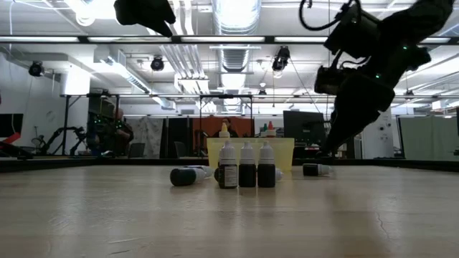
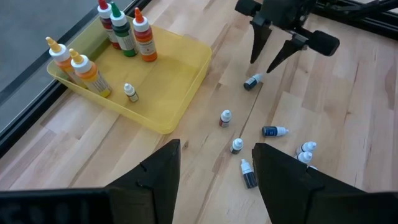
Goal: Pick & Place food coloring
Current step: Put the top small black food coloring bottle into the yellow bin
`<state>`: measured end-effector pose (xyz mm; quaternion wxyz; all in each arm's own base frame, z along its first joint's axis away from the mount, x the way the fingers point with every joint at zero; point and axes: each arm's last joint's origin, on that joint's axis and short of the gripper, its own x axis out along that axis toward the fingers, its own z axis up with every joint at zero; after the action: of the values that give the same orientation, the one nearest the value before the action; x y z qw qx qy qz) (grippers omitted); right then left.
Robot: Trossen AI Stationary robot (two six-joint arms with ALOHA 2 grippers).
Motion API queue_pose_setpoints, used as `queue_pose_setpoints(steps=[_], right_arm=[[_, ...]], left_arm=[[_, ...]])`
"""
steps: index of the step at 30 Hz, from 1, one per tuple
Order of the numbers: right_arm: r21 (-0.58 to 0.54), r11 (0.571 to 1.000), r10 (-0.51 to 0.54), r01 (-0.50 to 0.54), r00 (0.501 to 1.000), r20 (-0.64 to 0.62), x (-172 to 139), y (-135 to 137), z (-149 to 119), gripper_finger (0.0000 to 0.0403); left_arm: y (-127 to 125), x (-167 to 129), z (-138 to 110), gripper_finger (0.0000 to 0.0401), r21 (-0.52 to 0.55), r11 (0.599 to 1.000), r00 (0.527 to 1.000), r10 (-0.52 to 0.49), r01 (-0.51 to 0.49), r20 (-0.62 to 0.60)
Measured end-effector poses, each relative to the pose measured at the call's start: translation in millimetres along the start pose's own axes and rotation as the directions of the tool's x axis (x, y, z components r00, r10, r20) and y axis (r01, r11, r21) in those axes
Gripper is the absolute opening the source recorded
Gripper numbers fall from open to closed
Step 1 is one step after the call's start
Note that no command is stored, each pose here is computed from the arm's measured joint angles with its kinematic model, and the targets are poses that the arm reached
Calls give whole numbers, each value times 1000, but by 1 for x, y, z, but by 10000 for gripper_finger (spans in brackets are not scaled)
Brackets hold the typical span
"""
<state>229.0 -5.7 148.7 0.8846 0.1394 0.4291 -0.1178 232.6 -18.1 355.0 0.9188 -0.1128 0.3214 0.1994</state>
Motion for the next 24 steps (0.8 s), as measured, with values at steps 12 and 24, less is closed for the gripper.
queue_pose_setpoints(steps=[12,24], right_arm=[[51,998,24,-32,988,155,2,-12,-33,171],[-59,998,37,-28,986,165,6,-17,-52,171]], left_arm=[[0,0,0,172,-2,1000,1000,0,0,0],[0,0,0,172,-2,1000,1000,0,0,0]])
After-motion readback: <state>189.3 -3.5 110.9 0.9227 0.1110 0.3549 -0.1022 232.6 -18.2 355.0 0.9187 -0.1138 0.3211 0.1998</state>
